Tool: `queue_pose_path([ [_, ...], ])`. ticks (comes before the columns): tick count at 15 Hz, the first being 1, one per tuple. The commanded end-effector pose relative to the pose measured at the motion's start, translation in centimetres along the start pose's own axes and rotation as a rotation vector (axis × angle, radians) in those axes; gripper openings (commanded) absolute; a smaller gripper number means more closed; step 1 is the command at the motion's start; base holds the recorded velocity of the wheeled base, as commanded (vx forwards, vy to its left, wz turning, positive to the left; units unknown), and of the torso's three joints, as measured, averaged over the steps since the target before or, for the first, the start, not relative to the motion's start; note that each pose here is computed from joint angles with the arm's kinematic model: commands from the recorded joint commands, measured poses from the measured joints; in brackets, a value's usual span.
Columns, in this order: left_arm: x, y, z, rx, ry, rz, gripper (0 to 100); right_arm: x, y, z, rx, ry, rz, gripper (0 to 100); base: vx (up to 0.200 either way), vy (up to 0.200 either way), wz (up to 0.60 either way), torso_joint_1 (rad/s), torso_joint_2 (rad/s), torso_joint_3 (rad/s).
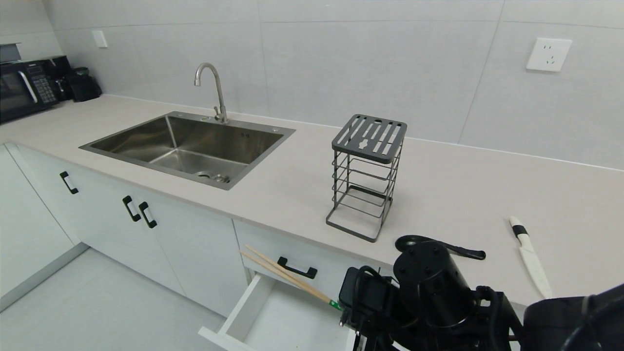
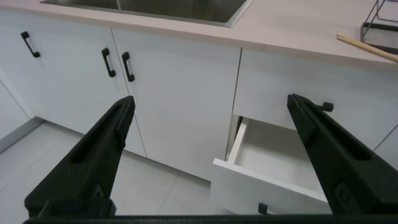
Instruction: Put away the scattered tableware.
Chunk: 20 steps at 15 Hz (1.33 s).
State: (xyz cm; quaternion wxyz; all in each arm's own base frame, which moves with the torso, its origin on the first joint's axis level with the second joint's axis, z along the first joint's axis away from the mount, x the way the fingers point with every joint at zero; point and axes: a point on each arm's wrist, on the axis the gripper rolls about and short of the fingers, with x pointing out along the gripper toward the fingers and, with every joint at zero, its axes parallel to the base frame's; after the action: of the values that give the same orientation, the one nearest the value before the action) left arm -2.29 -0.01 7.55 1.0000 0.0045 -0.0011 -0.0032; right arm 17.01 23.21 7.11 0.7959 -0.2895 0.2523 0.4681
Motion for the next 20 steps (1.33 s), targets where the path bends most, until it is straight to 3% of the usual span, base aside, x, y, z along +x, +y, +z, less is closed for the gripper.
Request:
queue_pose_path([
  [1, 0.0, 0.0, 0.0, 0.0, 0.001, 0.0, 100, 0.0, 0.5, 0.0, -0.014, 0.002, 0.015, 0, 0.0, 0.0, 0.0, -0.051, 0.12, 0.051],
  [16, 0.0, 0.0, 0.0, 0.0, 0.001, 0.0, 100, 2.0, 1.7, -0.5, -0.02, 0.052, 0.055, 0, 0.0, 0.0, 0.0, -0.185, 0.36, 0.173],
  [20, 0.0, 0.0, 0.0, 0.0, 0.001, 0.0, 100, 2.5, -0.2, -0.7, -0.001, 0.072, -0.033, 0, 0.0, 0.0, 0.0, -0.255, 0.48, 0.216],
])
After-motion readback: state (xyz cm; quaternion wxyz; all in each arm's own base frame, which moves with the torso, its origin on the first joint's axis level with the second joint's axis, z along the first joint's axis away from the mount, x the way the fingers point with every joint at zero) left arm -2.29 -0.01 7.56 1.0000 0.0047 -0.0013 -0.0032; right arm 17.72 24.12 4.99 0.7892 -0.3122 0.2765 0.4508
